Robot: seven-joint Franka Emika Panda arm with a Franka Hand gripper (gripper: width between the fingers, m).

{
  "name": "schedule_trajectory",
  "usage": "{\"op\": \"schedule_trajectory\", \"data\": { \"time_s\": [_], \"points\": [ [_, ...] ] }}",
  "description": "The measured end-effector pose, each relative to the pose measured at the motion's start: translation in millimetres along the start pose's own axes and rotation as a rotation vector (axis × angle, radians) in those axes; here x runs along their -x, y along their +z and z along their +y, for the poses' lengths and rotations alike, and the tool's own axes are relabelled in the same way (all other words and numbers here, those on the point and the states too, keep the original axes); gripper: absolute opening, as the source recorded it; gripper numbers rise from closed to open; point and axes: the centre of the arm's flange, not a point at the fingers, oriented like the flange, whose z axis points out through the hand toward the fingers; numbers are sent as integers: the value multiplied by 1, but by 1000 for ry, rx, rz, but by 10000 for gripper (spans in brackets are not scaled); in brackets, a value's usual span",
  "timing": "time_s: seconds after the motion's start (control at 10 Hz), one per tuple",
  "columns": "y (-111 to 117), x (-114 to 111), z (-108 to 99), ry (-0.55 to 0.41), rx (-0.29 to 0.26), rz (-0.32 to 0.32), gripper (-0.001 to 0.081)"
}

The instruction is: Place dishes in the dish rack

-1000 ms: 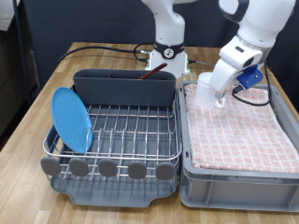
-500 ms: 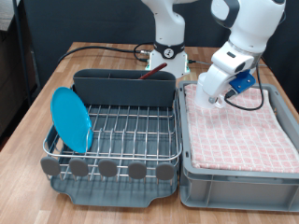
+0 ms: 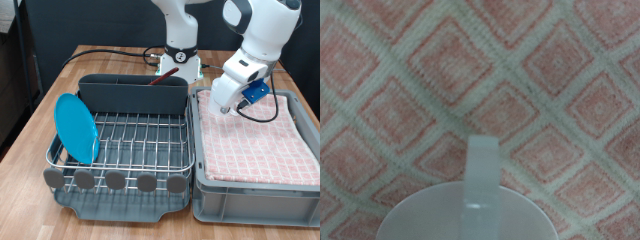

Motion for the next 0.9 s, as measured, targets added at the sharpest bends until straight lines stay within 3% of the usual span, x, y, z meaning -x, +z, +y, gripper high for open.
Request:
{"op": "schedule_trajectory", "data": {
  "time_s": [0.2,0.3,0.4,0.6,0.7,0.8,0.9],
  "points": [
    [3,0,-1,4,-10,5,802],
    [5,0,-2,7,-13,4,731],
    [6,1,-2,10,-16,0,552],
    [9,2,-3,13,-19,-7,552],
    [10,3,-4,15,-20,-11,306],
    [11,4,-4,16,-22,-15,142],
    [12,4,-5,17,-22,-18,142]
  ]
}}
